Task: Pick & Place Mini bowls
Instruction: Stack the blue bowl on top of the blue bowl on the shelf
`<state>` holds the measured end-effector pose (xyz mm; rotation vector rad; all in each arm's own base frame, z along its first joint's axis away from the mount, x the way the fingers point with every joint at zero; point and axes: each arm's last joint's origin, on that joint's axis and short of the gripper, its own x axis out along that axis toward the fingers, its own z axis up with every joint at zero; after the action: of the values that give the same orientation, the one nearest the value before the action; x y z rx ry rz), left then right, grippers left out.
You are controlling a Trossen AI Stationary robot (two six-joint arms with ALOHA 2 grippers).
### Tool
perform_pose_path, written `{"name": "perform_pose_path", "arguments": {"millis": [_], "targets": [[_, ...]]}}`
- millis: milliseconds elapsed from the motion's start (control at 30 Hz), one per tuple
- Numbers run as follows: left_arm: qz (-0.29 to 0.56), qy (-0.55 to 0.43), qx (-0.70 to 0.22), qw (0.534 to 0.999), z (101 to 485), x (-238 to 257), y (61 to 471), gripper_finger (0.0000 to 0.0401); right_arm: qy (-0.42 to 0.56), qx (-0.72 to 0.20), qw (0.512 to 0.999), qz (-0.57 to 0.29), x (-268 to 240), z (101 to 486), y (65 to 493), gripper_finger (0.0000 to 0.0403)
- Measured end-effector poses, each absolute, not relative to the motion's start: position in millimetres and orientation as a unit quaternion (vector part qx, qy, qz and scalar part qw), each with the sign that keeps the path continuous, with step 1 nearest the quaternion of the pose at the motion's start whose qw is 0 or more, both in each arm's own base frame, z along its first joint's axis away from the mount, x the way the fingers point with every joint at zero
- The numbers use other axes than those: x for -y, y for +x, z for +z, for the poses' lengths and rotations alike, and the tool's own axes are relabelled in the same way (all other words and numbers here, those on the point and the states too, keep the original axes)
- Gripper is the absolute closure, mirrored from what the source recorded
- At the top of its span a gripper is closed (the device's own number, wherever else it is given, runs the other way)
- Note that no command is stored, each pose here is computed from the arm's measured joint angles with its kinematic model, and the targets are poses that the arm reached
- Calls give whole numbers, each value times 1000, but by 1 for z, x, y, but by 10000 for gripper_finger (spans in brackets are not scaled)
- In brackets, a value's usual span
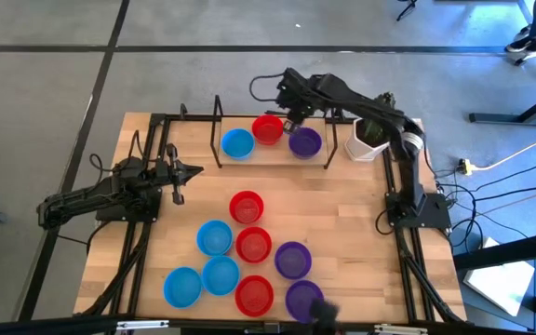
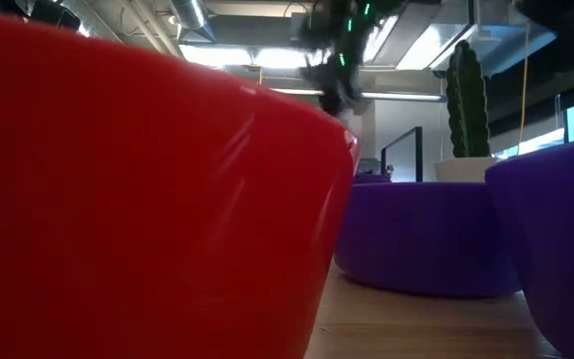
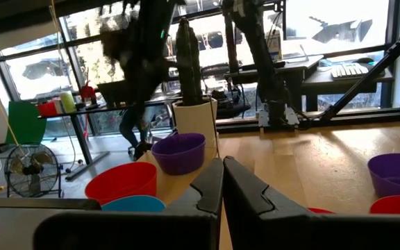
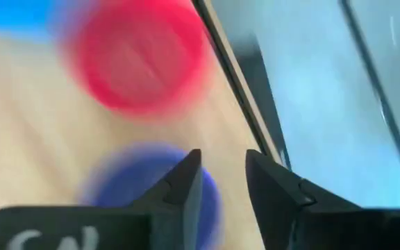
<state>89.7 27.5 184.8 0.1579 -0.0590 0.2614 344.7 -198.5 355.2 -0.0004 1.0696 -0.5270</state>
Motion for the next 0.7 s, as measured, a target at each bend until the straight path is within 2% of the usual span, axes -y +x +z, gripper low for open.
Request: {"name": "perform_pose_path", "arguments": {"millis": [100,167,267,367,500,700], "targets": [[130,79,29,988,185,-28,90,395,-45,-362,919,-146,161,401,348,324],[130,79,29,988,185,-28,90,397,-79,-261,959,-75,129,430,343,347],[130,78,26,988,184,-28,90,396,-115,-132,984,28,82,458,322,386],[129,77,22,988,183,-28,90,394,-124,-35,988,82,45,470,286,395],[129,77,20,988,183,-28,90,394,-108,26,990,90,19,457,229,394],[129,77,20,988,183,-28,90,399,-50,9,993,111,5,380,174,397]]}}
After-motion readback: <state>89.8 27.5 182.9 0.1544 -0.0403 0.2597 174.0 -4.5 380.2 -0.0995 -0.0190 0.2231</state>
